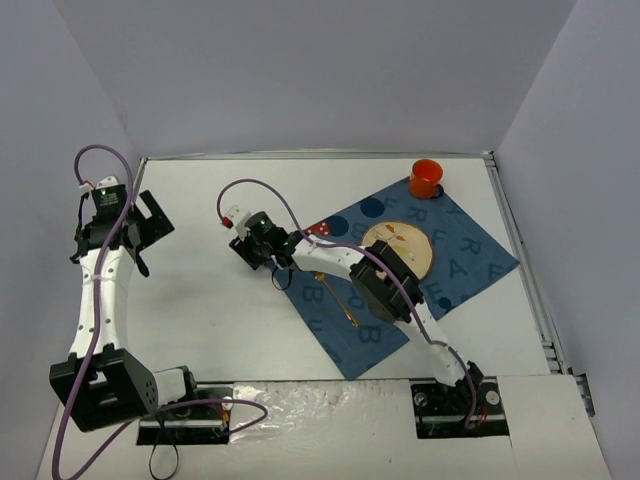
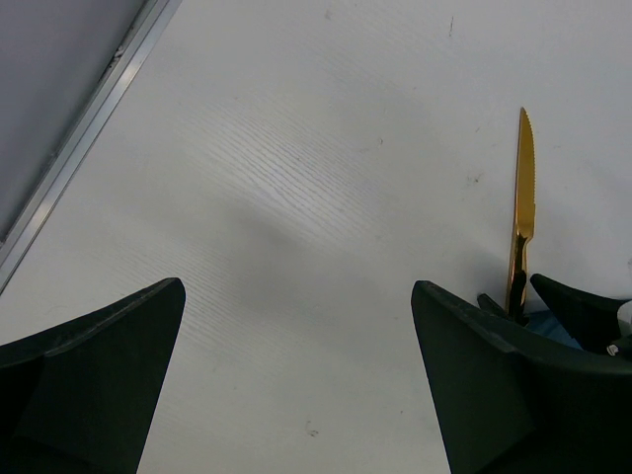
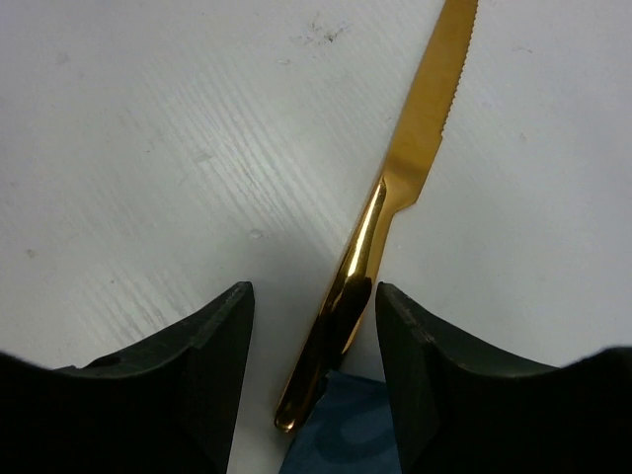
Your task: Set the dinner table for one person
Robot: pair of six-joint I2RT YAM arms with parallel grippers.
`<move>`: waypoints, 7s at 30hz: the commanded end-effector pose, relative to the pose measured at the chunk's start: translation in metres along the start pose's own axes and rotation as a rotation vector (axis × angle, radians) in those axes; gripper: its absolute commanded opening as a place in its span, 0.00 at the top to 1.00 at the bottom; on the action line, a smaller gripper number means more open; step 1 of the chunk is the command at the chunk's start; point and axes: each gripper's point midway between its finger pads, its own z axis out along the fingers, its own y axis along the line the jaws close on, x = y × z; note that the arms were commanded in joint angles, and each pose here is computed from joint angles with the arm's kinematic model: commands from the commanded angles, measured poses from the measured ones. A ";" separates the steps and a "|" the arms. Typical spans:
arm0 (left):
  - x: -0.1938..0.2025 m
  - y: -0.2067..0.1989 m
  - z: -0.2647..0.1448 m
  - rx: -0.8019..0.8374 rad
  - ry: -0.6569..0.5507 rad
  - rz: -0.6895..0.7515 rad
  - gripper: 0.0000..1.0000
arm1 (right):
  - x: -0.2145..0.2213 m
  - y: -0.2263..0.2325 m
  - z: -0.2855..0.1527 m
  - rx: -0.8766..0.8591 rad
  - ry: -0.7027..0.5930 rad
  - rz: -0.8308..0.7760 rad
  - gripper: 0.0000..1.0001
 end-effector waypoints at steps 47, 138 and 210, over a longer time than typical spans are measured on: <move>-0.020 -0.003 -0.004 0.050 -0.076 -0.038 0.03 | 0.111 0.118 -0.179 -0.127 0.336 -0.035 0.68; -0.012 -0.038 -0.016 0.260 -0.036 -0.018 0.03 | 0.100 -0.241 -0.322 0.315 0.311 0.172 1.00; -0.012 -0.035 -0.018 0.248 -0.050 -0.008 0.03 | 0.248 -0.395 -0.319 0.535 0.538 0.160 0.51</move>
